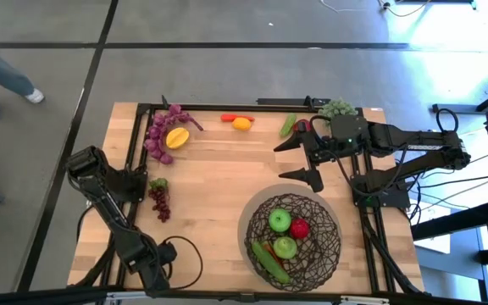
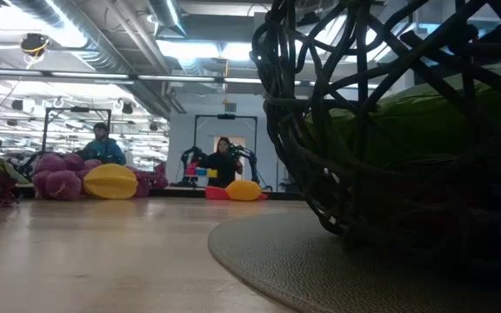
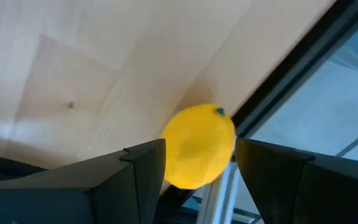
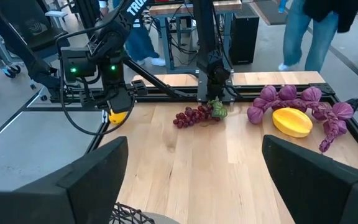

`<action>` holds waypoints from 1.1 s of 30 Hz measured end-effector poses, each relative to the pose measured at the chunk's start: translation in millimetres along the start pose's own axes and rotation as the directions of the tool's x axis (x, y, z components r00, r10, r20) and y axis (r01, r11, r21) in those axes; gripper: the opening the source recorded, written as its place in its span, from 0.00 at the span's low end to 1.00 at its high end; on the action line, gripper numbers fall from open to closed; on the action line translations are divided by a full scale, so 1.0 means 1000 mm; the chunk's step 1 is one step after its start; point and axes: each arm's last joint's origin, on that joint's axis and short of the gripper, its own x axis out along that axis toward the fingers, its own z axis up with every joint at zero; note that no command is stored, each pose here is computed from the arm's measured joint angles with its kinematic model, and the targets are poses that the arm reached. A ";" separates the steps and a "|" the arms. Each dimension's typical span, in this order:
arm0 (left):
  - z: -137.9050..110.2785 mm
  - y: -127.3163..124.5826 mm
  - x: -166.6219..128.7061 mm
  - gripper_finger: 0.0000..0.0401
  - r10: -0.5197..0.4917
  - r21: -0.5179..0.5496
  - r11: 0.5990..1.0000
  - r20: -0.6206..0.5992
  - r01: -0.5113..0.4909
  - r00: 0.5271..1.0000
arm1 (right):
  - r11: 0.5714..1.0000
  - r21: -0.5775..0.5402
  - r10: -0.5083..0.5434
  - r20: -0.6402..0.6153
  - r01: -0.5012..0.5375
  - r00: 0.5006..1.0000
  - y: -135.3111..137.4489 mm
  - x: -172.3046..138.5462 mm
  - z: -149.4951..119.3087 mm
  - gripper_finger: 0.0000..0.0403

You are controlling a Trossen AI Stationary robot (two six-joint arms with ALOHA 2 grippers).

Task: Build produce basket
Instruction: Put the bottom yellow lemon into the wire basket

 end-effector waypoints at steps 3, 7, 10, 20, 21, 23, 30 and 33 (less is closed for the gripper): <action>-0.005 -0.001 0.001 0.46 -0.013 0.002 1.000 -0.008 0.013 1.000 | 1.000 0.000 0.001 0.002 -0.001 1.000 0.000 0.000 0.000 0.91; -0.009 -0.003 0.002 0.46 -0.031 0.000 1.000 -0.015 0.031 0.999 | 1.000 0.000 0.000 0.003 0.000 1.000 0.000 0.000 0.000 0.91; -0.012 -0.003 0.002 0.46 -0.035 0.008 0.999 -0.019 0.035 0.999 | 1.000 0.000 0.001 0.003 -0.001 1.000 0.000 0.000 0.000 0.91; -0.017 -0.002 0.003 0.46 -0.033 -0.032 0.999 0.015 0.034 0.999 | 1.000 0.000 0.000 0.003 0.000 1.000 0.000 0.000 0.000 0.91; -0.017 -0.002 0.003 0.46 -0.034 -0.048 0.998 0.019 0.035 0.999 | 1.000 0.000 0.000 0.003 0.000 1.000 0.000 0.000 0.000 0.91; -0.017 -0.002 0.003 0.46 -0.034 -0.080 0.996 0.021 0.036 0.999 | 1.000 0.000 0.000 0.003 0.000 1.000 0.000 0.000 0.000 0.91; -0.021 -0.002 0.004 0.46 -0.040 -0.133 0.990 0.018 0.042 0.999 | 1.000 0.000 0.000 0.002 0.000 1.000 0.000 0.000 0.000 0.91; -0.027 0.000 0.005 0.46 -0.028 -0.120 0.992 0.016 0.029 0.999 | 1.000 0.000 0.000 0.003 0.000 1.000 0.000 0.000 0.000 0.91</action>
